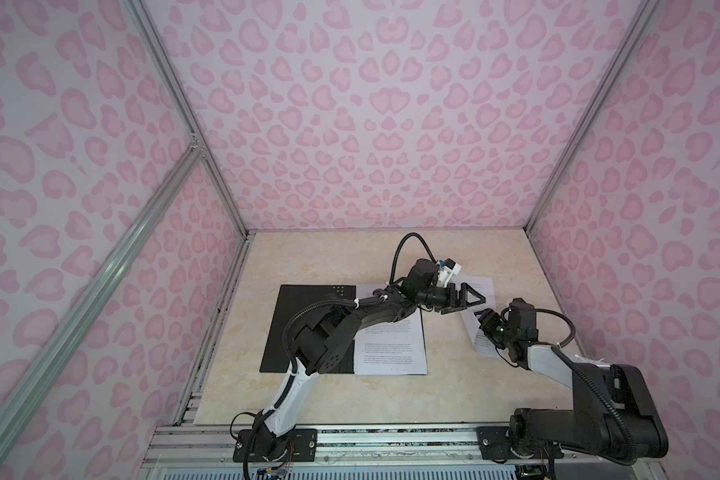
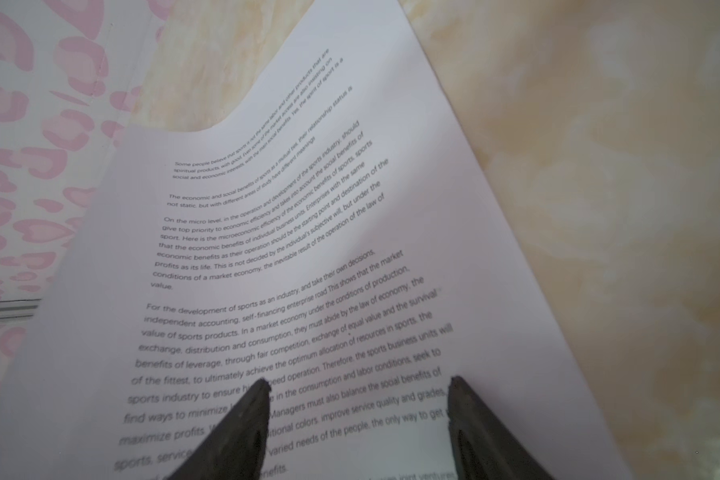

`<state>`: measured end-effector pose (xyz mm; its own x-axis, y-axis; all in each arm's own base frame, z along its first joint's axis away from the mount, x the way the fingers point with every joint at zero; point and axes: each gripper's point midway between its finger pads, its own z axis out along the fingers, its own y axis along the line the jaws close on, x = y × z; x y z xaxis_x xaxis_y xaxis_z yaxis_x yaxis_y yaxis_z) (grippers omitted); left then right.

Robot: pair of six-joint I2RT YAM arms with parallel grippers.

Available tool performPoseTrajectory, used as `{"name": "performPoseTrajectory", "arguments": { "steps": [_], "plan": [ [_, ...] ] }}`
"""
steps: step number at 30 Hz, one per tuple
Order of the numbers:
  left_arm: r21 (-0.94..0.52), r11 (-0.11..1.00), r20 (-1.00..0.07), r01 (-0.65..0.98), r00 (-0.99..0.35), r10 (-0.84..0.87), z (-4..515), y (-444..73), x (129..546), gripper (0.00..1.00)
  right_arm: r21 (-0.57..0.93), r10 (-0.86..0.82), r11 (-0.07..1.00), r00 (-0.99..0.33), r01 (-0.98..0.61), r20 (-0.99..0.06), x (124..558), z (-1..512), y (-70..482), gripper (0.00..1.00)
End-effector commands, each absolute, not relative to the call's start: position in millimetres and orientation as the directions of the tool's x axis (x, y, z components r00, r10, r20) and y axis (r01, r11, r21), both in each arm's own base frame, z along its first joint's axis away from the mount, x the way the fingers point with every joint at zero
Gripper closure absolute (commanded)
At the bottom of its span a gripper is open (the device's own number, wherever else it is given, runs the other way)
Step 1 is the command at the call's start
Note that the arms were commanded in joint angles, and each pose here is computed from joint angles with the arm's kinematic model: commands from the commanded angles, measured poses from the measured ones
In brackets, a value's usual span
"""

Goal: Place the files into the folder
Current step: 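Grasp the sheet edge with the left gripper while the right gripper releases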

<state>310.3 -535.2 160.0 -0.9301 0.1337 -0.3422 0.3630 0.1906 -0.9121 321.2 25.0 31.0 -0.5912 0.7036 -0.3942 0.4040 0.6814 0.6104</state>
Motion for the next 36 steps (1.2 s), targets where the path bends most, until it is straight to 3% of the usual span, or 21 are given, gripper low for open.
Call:
{"name": "performPoseTrajectory", "arguments": {
  "steps": [1,12,19,24,26,29,33,36],
  "plan": [
    [-0.907,0.234,-0.329,0.35,-0.936,0.125,144.8,-535.0,315.1,0.03,0.558,0.707,0.668,-0.655,0.493,-0.267,289.9,2.4,31.3,0.32],
    [-0.848,0.46,-0.252,0.262,-0.964,0.084,100.9,-502.2,317.1,0.12,0.558,0.705,0.669,-0.657,0.491,-0.267,290.1,2.7,31.6,0.32],
    [-0.834,0.5,-0.227,0.233,-0.971,0.074,88.4,-493.6,316.7,0.27,0.557,0.705,0.668,-0.659,0.493,-0.263,289.8,1.4,32.0,0.32],
    [-0.831,0.51,-0.217,0.221,-0.974,0.069,85.6,-491.6,317.9,0.44,0.557,0.705,0.669,-0.658,0.493,-0.264,289.9,1.8,31.6,0.32],
    [-0.831,0.511,-0.215,0.22,-0.974,0.069,86.4,-491.9,317.9,0.59,0.557,0.705,0.669,-0.658,0.492,-0.264,290.2,2.0,31.7,0.32],
    [-0.833,0.5,-0.228,0.236,-0.97,0.078,94.0,-493.9,318.7,0.94,0.563,0.694,0.678,-0.665,0.474,-0.275,291.9,5.6,33.1,0.29],
    [-0.833,0.465,-0.285,0.301,-0.953,0.107,125.9,-499.3,312.5,0.96,0.589,0.669,0.695,-0.671,0.412,-0.319,296.3,20.1,36.5,0.21],
    [-0.777,0.484,-0.388,0.401,-0.912,0.133,165.6,-494.4,302.7,0.97,0.614,0.648,0.711,-0.658,0.343,-0.383,298.4,37.8,38.4,0.12]
  ]
}}
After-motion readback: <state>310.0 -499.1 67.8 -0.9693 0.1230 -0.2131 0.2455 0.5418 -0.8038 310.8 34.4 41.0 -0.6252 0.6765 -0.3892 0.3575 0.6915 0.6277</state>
